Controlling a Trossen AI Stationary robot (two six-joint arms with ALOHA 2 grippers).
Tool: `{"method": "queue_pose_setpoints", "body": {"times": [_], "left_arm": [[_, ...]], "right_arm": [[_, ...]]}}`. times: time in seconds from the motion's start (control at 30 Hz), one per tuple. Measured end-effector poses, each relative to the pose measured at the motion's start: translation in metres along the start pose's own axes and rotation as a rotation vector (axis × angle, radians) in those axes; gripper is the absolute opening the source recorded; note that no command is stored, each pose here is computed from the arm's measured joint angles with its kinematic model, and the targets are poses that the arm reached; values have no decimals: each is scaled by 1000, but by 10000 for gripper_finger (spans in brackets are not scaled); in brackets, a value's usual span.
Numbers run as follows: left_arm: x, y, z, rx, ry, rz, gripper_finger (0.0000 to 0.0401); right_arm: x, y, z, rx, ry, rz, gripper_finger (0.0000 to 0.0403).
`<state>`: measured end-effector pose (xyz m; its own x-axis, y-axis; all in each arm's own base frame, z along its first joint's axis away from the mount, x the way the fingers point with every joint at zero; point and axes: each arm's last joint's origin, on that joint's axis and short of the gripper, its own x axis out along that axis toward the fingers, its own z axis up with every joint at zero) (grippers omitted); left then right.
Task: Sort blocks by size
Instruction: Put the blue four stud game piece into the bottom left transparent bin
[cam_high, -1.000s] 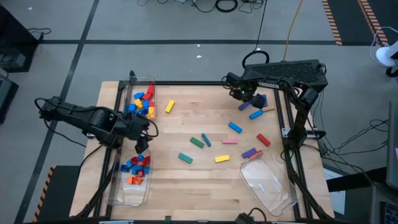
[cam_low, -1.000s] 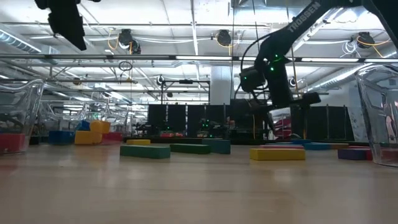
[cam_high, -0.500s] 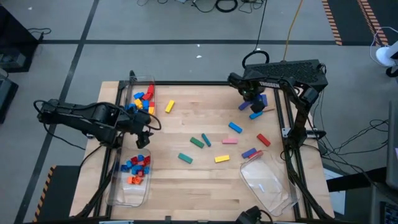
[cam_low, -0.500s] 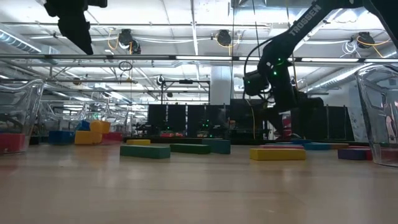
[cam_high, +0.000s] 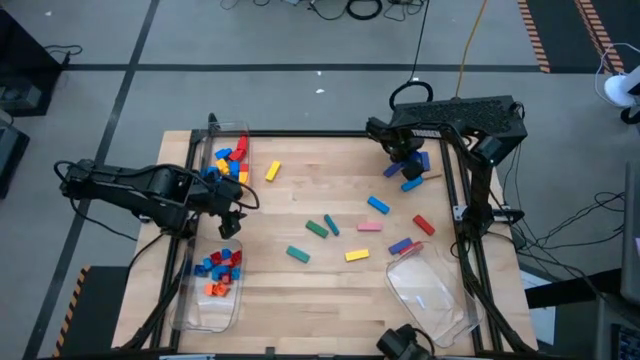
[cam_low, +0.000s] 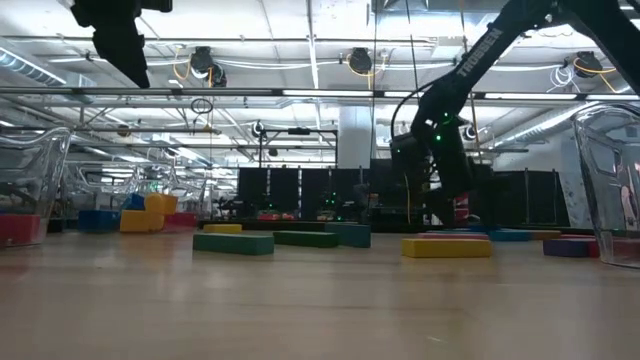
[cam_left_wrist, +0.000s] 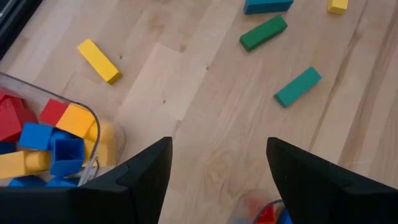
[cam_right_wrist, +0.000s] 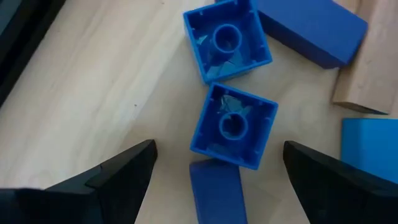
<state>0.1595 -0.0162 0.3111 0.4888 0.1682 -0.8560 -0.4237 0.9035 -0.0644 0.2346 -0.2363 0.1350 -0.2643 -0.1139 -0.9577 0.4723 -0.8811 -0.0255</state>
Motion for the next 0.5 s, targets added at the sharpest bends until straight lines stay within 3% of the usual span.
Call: {"method": "queue_pose_setpoints", "body": {"times": [0.27,0.5], "left_arm": [[0,0,0,-1,-5,9,260],[0,2,1,-6,-15,30,260]], "right_arm": [[2,1,6,5,-30,-6,316],[2,2,8,12,-43,6,214]]}}
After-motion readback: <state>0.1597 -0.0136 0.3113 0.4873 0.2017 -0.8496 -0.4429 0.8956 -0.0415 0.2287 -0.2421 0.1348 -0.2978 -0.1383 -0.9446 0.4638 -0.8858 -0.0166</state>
